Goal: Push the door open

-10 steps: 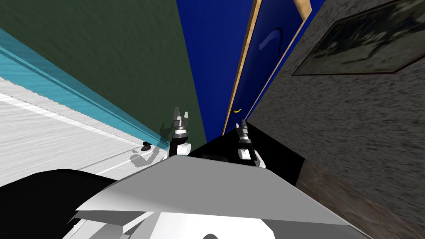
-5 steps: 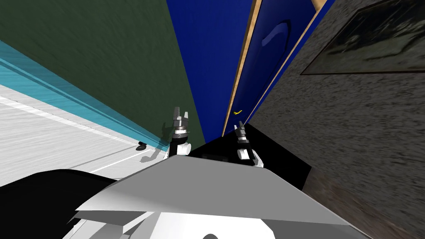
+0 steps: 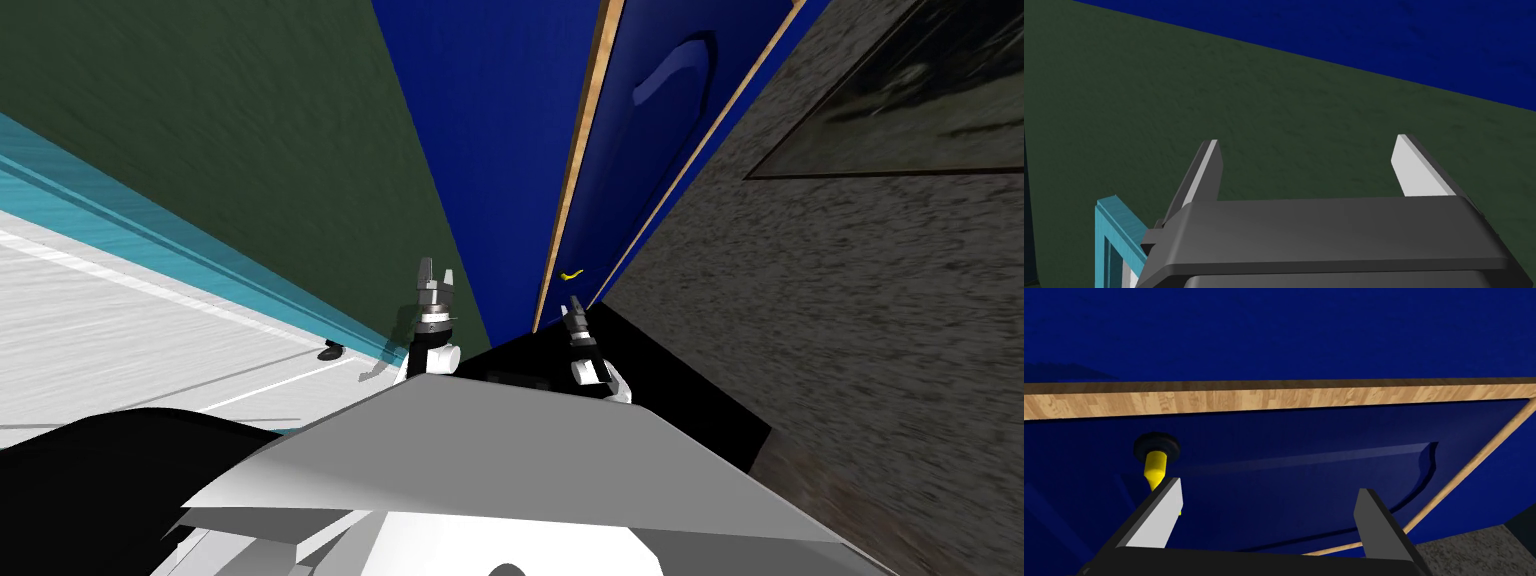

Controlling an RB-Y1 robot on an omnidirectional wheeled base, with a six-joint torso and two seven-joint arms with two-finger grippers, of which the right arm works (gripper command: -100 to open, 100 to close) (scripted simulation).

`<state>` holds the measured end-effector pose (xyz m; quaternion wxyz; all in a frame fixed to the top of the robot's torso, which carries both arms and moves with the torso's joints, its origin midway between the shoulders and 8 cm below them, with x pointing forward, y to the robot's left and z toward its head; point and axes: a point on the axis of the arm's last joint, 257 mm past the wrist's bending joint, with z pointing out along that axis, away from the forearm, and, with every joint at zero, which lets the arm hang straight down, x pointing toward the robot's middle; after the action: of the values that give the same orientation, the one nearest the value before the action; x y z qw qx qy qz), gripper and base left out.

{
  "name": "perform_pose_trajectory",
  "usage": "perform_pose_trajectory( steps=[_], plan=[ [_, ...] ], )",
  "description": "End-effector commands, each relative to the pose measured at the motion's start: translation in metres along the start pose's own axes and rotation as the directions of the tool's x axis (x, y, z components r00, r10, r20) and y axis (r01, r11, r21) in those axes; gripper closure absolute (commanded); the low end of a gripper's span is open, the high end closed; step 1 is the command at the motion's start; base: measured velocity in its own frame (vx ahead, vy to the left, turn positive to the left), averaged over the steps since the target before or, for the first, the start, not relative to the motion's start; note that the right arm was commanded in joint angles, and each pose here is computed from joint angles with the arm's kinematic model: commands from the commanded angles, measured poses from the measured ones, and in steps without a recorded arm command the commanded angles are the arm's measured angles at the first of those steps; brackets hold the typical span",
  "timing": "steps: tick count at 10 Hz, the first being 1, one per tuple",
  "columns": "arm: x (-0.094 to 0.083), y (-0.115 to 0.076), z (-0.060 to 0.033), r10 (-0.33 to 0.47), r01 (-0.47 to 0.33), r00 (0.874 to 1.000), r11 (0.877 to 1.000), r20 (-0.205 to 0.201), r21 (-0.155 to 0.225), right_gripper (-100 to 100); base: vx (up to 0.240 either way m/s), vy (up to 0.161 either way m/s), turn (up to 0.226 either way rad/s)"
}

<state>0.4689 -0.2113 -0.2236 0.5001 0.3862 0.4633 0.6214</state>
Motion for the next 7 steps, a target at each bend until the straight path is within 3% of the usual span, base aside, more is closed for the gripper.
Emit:
perform_pose_trajectory(
  steps=[1, 7],
  plan=[
    [0.001, -0.013, -0.0019, -0.004, 0.004, 1.000, 1.000, -0.014, 0.025, -100, 0.116, -0.155, 0.132],
    [-0.001, -0.047, -0.0072, -0.018, 0.022, 0.999, 0.996, -0.047, 0.090, -100, 0.077, -0.136, 0.096]
  ],
)
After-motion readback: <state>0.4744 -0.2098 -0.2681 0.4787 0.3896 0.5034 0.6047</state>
